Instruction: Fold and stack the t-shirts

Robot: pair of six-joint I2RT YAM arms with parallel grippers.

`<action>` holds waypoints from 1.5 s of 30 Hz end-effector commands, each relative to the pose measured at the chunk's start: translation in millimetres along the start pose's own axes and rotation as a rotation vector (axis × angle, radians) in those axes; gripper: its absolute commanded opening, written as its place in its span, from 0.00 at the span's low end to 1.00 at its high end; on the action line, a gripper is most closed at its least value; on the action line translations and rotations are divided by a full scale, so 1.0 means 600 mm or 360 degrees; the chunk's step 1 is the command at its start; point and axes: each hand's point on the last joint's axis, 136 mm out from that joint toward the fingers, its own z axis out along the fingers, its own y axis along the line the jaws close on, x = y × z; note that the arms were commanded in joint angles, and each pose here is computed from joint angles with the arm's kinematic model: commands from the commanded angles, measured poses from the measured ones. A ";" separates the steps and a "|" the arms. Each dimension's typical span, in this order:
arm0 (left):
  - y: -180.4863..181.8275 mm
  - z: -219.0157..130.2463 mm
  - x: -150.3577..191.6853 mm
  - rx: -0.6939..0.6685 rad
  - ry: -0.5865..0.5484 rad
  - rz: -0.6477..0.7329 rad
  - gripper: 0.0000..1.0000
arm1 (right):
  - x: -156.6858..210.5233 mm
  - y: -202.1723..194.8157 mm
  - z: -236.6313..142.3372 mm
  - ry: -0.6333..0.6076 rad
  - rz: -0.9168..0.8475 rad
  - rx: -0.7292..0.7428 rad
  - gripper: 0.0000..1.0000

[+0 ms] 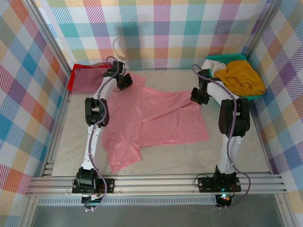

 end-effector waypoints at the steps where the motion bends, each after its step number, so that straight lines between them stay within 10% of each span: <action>1: 0.075 0.030 -0.012 -0.0090 0.0000 -0.0170 0.00 | -0.012 0.009 -0.050 -0.0104 0.0002 -0.0055 0.25; 8: 0.003 -0.013 -0.077 0.0151 -0.0152 -0.0197 0.00 | -0.032 0.029 -0.075 -0.0160 -0.0065 -0.0072 0.30; 15: -0.104 -0.175 -0.099 0.0151 -0.0260 0.0112 0.07 | -0.033 0.064 -0.087 -0.0182 -0.0169 -0.0050 0.28; 20: -0.123 -0.270 -0.034 0.0010 -0.0368 0.0254 0.10 | -0.025 0.084 -0.075 -0.0227 -0.0240 -0.0040 0.00; 28: -0.015 -0.187 0.122 -0.0354 -0.0109 0.0256 0.00 | -0.026 0.078 -0.005 -0.0112 -0.0228 0.0058 0.00; 45: -0.003 -0.029 0.138 -0.0414 0.0079 0.0105 0.00 | -0.065 0.038 0.116 0.0032 -0.0049 0.0220 0.00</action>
